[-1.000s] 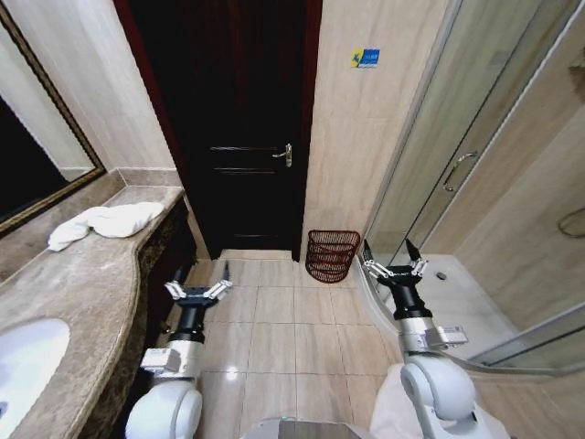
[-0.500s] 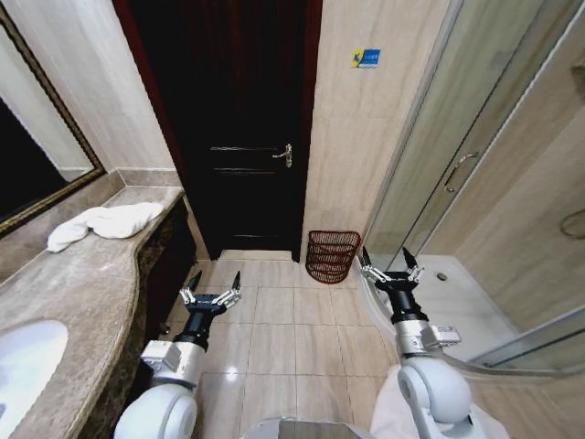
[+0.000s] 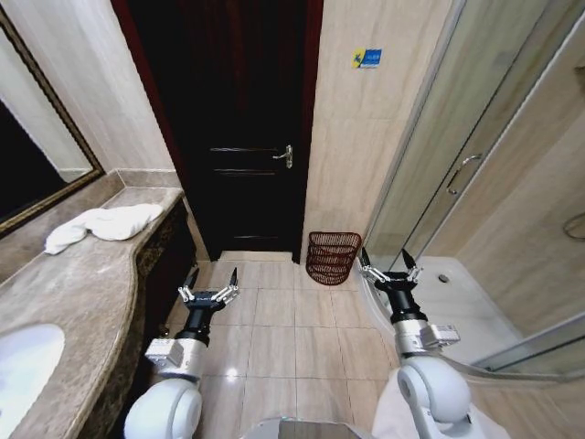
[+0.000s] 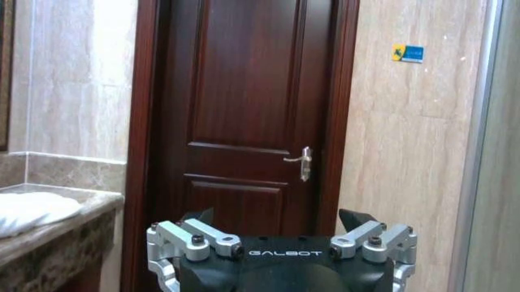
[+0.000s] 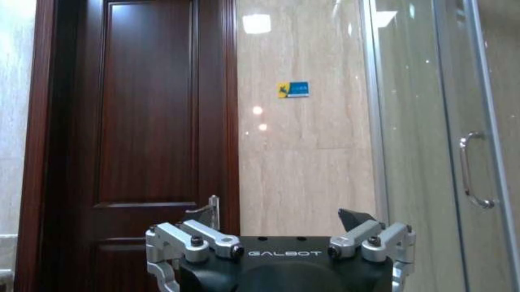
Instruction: Discard the used towel into the hamper.
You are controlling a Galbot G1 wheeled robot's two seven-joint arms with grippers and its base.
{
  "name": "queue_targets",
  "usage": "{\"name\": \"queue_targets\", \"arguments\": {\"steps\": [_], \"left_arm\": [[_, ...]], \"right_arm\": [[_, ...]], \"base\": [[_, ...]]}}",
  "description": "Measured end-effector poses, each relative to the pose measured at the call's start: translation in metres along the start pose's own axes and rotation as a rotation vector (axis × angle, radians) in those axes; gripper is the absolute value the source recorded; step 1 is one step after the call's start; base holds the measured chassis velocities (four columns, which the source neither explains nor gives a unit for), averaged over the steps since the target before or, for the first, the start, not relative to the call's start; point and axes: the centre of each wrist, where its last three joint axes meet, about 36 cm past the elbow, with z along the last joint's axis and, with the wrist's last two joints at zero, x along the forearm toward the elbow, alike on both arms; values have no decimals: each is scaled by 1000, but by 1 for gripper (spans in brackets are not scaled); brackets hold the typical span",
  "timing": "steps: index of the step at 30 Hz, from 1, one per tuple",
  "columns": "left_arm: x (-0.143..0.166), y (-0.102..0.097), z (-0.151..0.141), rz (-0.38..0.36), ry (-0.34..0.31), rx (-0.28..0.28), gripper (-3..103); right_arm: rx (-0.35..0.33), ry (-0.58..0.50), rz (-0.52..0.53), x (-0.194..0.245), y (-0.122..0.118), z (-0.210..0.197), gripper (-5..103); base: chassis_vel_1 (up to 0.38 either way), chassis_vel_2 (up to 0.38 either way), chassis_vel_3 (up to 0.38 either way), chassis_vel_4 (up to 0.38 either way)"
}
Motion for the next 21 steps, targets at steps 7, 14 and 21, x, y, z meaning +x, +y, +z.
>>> {"name": "queue_targets", "arguments": {"steps": [7, 14, 21], "left_arm": [[1, -2, 5, 8, -13, 6, 100], [0, -2, 6, 15, -24, 6, 100], [0, -2, 9, 16, -25, 7, 100]], "right_arm": [[-1, -5, -7, 0, 0, -2, 100], [-9, -10, -11, 0, 1, -3, 100], [-12, -11, -12, 0, 1, -3, 100]], "base": [[-69, 52, 66, -70], [-70, 74, 76, -70], [-81, 108, 101, -105]]}}
